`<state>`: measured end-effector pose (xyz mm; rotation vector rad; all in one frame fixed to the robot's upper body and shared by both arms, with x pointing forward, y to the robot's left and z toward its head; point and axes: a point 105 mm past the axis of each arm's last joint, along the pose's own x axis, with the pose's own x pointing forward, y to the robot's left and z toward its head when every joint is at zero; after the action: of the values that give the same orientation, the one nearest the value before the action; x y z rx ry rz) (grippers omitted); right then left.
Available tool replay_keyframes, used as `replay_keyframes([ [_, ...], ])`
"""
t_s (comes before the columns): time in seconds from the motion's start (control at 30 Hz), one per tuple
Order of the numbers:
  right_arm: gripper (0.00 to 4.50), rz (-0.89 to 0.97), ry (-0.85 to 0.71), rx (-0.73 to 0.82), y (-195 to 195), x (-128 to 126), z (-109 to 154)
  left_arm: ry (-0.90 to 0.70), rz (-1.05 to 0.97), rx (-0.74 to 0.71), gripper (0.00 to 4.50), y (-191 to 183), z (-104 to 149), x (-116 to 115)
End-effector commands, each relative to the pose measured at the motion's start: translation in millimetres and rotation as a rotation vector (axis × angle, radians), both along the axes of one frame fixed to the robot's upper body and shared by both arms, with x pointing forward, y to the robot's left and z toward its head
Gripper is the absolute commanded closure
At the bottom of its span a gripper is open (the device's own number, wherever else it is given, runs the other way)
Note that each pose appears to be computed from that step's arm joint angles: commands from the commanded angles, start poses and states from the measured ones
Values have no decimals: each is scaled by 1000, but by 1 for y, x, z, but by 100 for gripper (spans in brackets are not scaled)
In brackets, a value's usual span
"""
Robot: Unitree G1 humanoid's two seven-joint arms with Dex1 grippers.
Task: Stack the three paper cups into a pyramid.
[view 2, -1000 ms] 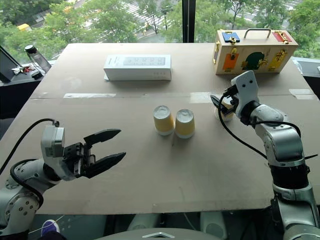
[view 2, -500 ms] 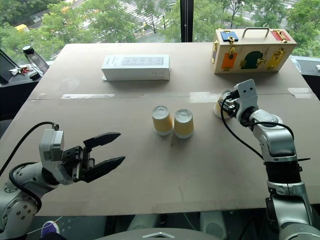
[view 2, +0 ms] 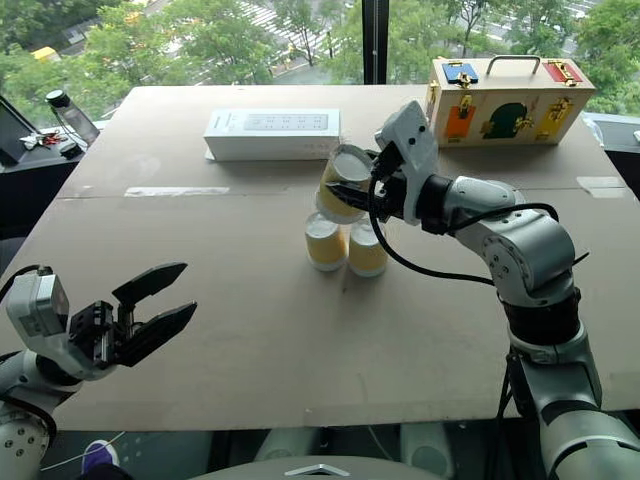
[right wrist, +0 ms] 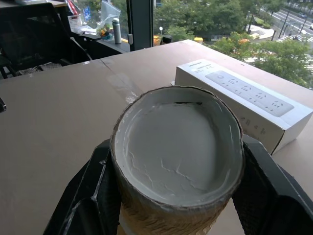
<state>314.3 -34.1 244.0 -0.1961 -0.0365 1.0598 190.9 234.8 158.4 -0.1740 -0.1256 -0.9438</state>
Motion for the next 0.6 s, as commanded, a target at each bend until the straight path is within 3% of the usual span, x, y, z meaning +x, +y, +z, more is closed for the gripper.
replay_keyframes([
  [0.03,228,27,-52,-43,6,-4,8,-36,17,10,0,6,6,-8],
  [0.23,228,33,-21,-121,7,2,-12,-35,20,4,0,2,4,-12],
  [0.4,4,-3,-44,-190,-2,10,-21,-36,17,-1,0,-1,5,-12],
  [0.6,4,46,-112,-126,-10,-10,0,-18,11,-12,0,-10,2,-9],
])
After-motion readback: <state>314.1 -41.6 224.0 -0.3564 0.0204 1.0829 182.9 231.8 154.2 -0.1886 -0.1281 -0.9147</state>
